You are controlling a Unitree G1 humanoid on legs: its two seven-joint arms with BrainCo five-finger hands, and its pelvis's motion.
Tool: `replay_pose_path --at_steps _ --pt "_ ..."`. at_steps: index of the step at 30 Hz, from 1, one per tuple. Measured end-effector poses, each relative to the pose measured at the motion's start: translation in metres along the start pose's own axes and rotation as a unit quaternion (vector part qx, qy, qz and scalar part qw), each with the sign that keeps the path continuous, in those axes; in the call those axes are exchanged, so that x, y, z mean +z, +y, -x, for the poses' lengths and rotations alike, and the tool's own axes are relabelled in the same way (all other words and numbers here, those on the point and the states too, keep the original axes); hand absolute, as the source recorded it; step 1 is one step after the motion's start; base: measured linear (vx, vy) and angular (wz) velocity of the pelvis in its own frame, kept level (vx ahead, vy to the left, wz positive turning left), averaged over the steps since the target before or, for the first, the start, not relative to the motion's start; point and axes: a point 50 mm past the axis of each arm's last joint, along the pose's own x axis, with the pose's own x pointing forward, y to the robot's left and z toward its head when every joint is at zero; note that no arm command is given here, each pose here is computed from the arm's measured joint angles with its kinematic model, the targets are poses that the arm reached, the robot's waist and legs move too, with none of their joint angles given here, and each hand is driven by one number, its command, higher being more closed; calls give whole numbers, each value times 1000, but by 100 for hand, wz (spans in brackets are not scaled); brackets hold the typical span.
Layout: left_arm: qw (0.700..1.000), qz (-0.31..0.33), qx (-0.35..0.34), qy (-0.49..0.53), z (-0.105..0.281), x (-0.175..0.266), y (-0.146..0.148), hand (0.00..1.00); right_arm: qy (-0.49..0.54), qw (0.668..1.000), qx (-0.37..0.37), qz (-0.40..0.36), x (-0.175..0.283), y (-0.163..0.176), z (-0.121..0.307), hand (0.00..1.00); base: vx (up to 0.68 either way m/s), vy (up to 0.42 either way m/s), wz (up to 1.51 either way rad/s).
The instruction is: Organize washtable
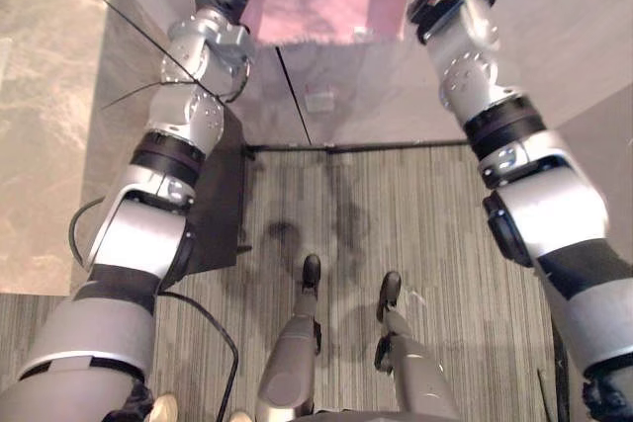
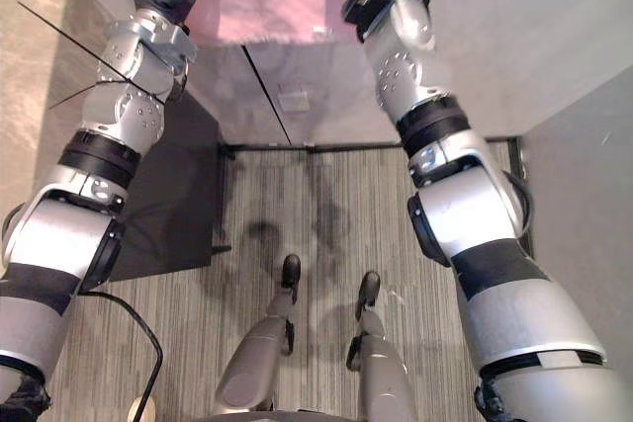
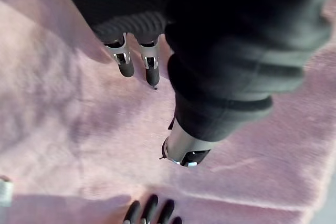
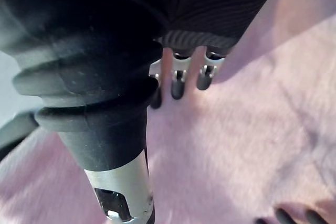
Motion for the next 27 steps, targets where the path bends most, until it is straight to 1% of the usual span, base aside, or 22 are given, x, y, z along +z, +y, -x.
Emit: replay_pose_path --at_steps 4,6,7,9,10,11,13,14,15,16,18,19,21,22,24,25,26,27 --pt "999 3 22 34 3 -11 12 0 19 999 -31 -13 -5 -13 1 0 3 -17 -9" --pt "998 18 38 35 4 -13 17 0 29 998 -47 -27 -8 -19 3 0 26 2 -5" --pt "998 30 53 32 7 -14 24 0 28 997 -62 -42 -8 -25 4 0 22 8 -6" --pt "996 36 70 36 14 -19 34 0 33 996 -71 -46 -12 -30 6 0 15 11 -15" --pt "993 36 97 48 27 -27 52 0 41 994 -87 -53 -20 -40 12 0 7 9 -24" --pt "992 37 110 52 33 -31 61 0 42 993 -95 -60 -24 -46 16 0 -1 9 -30" --pt "984 43 163 63 62 -43 93 0 40 989 -124 -75 -37 -76 40 0 -17 3 -24" --pt "978 49 196 61 84 -47 113 0 35 985 -146 -87 -46 -95 58 0 -26 0 -15" --pt "974 51 212 62 96 -50 122 0 30 982 -160 -95 -50 -106 70 0 -21 -1 -13" --pt "968 56 235 66 115 -57 133 0 22 977 -185 -107 -57 -123 90 0 -26 -6 -15" --pt "944 62 309 93 178 -80 159 0 -5 953 -269 -137 -79 -165 161 0 -22 -19 -21" --pt "936 67 331 100 195 -86 164 0 -10 946 -293 -141 -85 -174 181 0 -17 -32 -18" --pt "897 87 412 132 265 -112 175 0 2 906 -397 -147 -109 -201 264 0 -9 -38 -15" --pt "886 94 430 142 281 -119 174 0 6 894 -423 -147 -112 -207 284 0 -2 -37 -4" --pt "844 121 483 198 342 -150 159 0 22 846 -517 -129 -118 -221 362 0 7 -19 6" --pt "830 126 498 217 359 -157 154 0 26 834 -537 -124 -118 -222 379 0 45 8 6" --pt "798 139 530 251 392 -170 144 0 33 807 -578 -114 -118 -224 415 0 55 13 5" --pt "780 144 546 269 410 -175 138 0 36 792 -599 -112 -118 -225 432 0 93 20 8"
